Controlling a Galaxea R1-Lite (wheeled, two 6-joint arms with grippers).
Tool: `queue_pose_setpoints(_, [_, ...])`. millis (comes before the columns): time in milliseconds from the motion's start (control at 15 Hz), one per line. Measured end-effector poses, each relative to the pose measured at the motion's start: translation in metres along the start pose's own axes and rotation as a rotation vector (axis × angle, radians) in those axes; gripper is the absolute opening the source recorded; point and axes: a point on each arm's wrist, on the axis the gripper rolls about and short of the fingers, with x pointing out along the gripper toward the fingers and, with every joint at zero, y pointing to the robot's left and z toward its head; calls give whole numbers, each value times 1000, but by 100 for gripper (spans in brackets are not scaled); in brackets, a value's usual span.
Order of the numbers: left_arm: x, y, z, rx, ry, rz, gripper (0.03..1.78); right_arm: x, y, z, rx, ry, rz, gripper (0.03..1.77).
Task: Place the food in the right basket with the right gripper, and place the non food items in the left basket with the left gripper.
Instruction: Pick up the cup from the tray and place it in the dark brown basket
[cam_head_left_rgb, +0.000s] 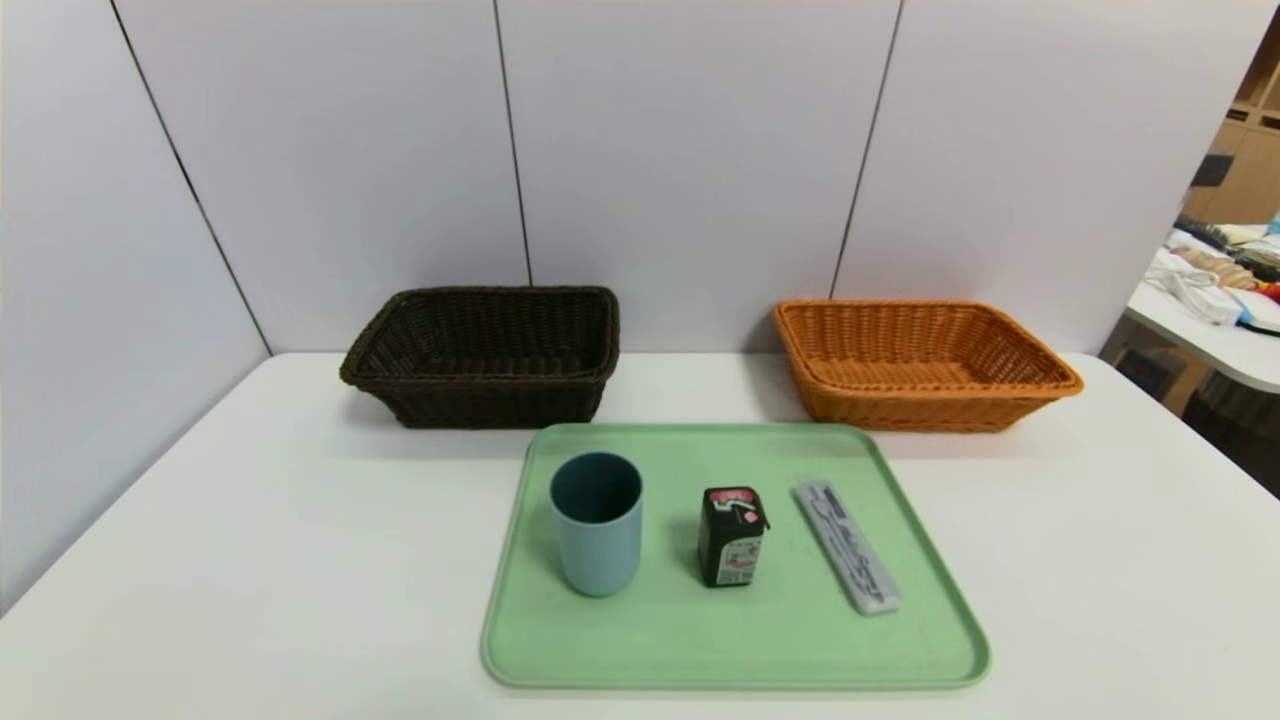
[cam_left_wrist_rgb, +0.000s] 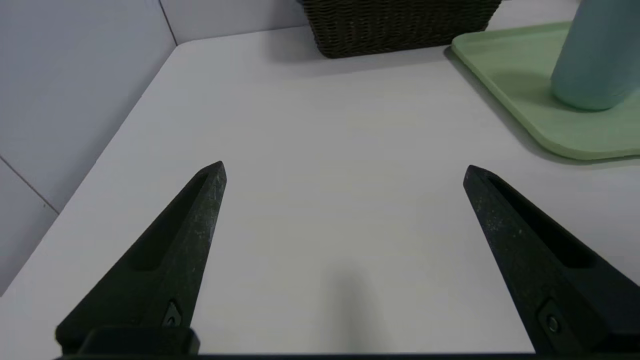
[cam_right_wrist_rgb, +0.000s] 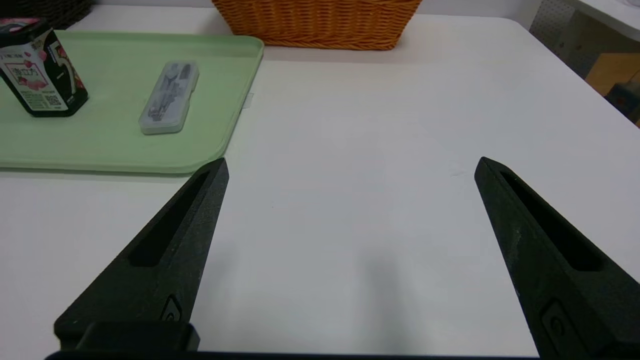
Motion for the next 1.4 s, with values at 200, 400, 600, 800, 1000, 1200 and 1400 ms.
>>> queue_pose_setpoints(200, [-4, 0, 6, -5, 45, -19, 169, -12, 0, 14, 4, 48, 35, 170])
queue_pose_setpoints(400, [-2, 1, 21, -11, 68, -28, 169, -16, 1, 29, 11, 107, 98, 170])
queue_pose_setpoints(600, [9, 4, 42, -22, 131, -34, 169, -7, 0, 56, 15, 173, 114, 170])
queue_pose_setpoints(800, [27, 7, 69, -34, 212, -40, 169, 12, -1, 92, 32, 243, 126, 170])
queue_pose_setpoints(1000, [47, 10, 90, -41, 276, -42, 169, 38, -2, 122, 63, 312, 127, 170])
queue_pose_setpoints(1200, [61, 12, 100, -44, 315, -44, 169, 63, -2, 141, 68, 366, 137, 170])
queue_pose_setpoints(1400, [68, 13, 103, -46, 334, -46, 169, 77, -2, 155, 69, 399, 151, 170])
